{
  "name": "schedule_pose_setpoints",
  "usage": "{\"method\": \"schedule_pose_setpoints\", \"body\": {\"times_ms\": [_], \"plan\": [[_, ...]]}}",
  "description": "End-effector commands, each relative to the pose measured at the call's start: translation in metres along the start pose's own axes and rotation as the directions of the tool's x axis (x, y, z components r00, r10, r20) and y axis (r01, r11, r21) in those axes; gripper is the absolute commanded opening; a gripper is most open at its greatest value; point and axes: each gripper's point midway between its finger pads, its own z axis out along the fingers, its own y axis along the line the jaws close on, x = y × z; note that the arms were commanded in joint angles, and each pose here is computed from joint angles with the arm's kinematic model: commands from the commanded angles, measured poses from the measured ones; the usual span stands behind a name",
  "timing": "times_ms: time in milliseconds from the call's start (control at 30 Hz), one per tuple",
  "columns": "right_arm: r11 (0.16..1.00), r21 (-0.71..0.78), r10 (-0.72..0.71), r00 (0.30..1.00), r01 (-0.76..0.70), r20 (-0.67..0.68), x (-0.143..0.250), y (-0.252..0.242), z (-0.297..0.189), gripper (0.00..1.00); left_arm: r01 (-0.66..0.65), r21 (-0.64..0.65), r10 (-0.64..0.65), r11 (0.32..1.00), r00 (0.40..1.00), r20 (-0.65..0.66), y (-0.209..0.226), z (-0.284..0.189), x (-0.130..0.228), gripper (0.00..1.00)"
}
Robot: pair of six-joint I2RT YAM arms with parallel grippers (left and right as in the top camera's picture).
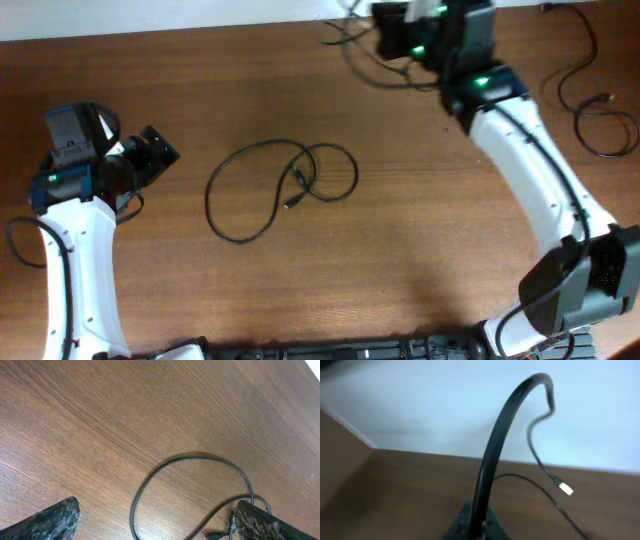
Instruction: Untangle cables
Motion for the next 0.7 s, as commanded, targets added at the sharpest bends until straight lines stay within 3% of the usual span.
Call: {"method": "schedule_pose_setpoints", "body": {"times_ms": [0, 100, 267, 433, 500, 567, 600, 667], "plan": [[0.990, 0.133, 0.053, 0.999, -0.053, 0.001, -0.005, -0.071, -0.017, 0.04, 0.007, 0.017, -0.007, 1.000, 1.000, 0.003, -0.003, -0.004, 0.001, 0.99], [0.970, 0.230, 0.086, 0.996, -0.083, -0.001, -0.002, -0.130, -0.029, 0.04, 0.008, 0.018, -0.008, 1.000, 1.000, 0.003, -0.003, -0.004, 0.001, 0.99], [0.941, 0.266, -0.171, 0.972, 0.210, -0.159, 0.032, -0.175, -0.015, 0.04, 0.026, 0.062, -0.025, 0.998, 1.000, -0.017, -0.010, -0.004, 0.004, 0.99], [0.920, 0.357, -0.010, 0.920, 0.163, -0.392, 0.125, -0.225, 0.003, 0.04, 0.030, 0.065, -0.029, 0.997, 0.999, -0.019, -0.011, -0.004, 0.005, 0.99], [0.904, 0.394, 0.026, 0.900, 0.164, -0.435, 0.142, -0.236, 0.000, 0.17, 0.030, 0.066, -0.029, 0.997, 0.999, -0.019, -0.011, -0.004, 0.005, 0.99], [0.898, 0.410, 0.032, 0.905, 0.161, -0.425, 0.136, -0.239, -0.006, 0.59, 0.029, 0.067, -0.028, 0.997, 0.999, -0.015, -0.011, -0.004, 0.004, 0.99], [0.894, 0.419, 0.035, 0.910, 0.156, -0.413, 0.129, -0.239, -0.012, 0.97, 0.029, 0.068, -0.028, 0.997, 1.000, -0.014, -0.012, -0.004, 0.003, 0.99], [0.880, 0.470, 0.100, 0.938, 0.072, -0.331, 0.105, -0.236, -0.027, 0.99, 0.028, 0.068, -0.028, 0.997, 1.000, -0.013, -0.012, -0.004, 0.003, 0.99]]}}
